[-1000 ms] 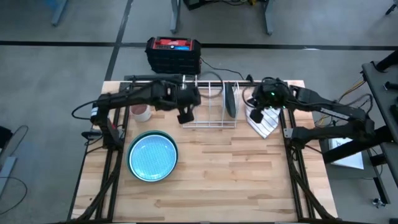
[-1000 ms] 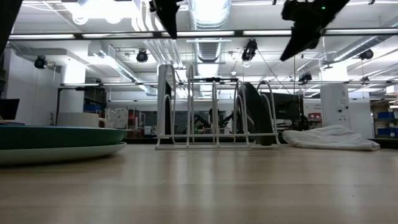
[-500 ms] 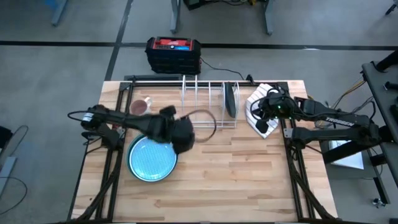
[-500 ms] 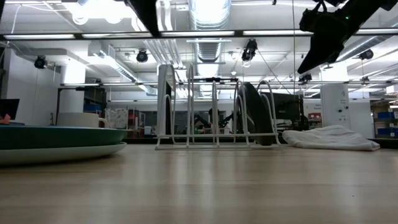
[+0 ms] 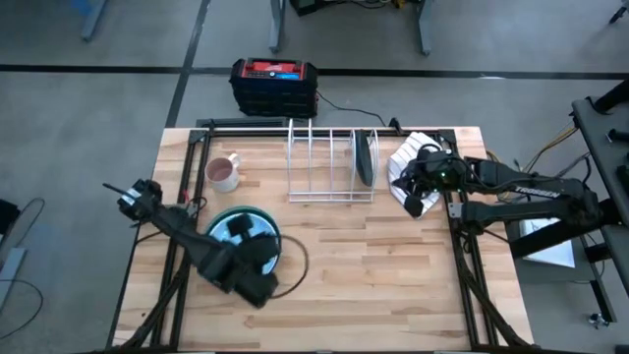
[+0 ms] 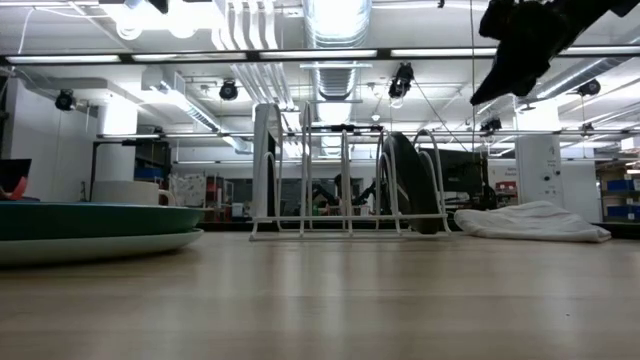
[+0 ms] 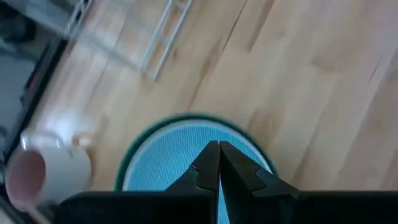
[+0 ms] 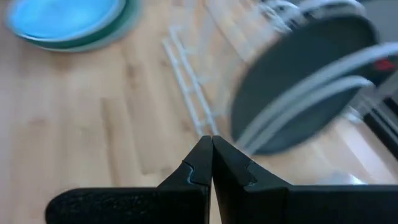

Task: Sort dishes
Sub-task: Put the blue and white patterned plate in the dishwasher rack

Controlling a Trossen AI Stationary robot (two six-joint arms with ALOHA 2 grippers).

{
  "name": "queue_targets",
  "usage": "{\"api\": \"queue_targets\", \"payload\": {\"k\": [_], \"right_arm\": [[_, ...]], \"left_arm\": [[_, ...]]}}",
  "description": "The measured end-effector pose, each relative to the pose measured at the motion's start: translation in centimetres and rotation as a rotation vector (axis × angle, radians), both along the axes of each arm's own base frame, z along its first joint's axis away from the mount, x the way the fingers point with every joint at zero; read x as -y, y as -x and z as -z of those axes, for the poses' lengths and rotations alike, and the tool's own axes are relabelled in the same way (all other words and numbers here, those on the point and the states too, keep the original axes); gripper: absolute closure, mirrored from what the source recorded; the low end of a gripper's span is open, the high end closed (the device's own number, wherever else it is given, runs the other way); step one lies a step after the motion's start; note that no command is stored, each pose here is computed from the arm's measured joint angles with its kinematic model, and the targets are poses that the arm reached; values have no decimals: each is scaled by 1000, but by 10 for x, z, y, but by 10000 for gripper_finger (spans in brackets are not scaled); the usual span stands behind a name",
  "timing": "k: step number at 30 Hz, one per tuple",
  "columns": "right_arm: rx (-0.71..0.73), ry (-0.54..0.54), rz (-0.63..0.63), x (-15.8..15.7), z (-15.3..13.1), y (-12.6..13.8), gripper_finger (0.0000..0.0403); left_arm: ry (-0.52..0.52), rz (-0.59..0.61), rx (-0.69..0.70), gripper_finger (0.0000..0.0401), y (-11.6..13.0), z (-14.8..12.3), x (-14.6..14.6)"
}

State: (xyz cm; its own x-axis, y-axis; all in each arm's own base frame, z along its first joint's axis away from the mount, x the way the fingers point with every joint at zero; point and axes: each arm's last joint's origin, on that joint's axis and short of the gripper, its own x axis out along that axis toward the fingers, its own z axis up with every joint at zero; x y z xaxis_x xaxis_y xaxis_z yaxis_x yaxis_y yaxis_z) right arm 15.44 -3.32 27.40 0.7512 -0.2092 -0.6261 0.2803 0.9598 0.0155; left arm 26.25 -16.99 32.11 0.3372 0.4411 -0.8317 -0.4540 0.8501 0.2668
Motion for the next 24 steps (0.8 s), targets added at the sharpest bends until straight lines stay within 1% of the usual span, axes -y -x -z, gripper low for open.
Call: {"api": "queue_targets", "payload": {"k": [4, 9, 14, 16, 19, 22, 24], "right_arm": [[54, -4, -79, -7, -3, -9, 403], [101, 5, -130, -13, -4, -21, 403], [117, 5, -161, -18, 1, -38, 403], [124, 1, -165, -18, 4, -46, 403], [105, -6, -183, -20, 12, -59, 403], [111, -23, -220, -20, 17, -73, 403], [121, -38, -241, -20, 17, -81, 403]], "left_arm": [[13, -124, -25, 401, 21, 18, 13], [1, -206, 6, 401, 38, 48, 24], [-25, -278, 16, 401, 50, 83, 24], [-23, -296, 24, 401, 52, 97, 22], [-11, -289, 30, 401, 55, 115, 20], [-17, -284, 21, 401, 61, 127, 20], [5, -304, 17, 401, 66, 132, 22]]}}
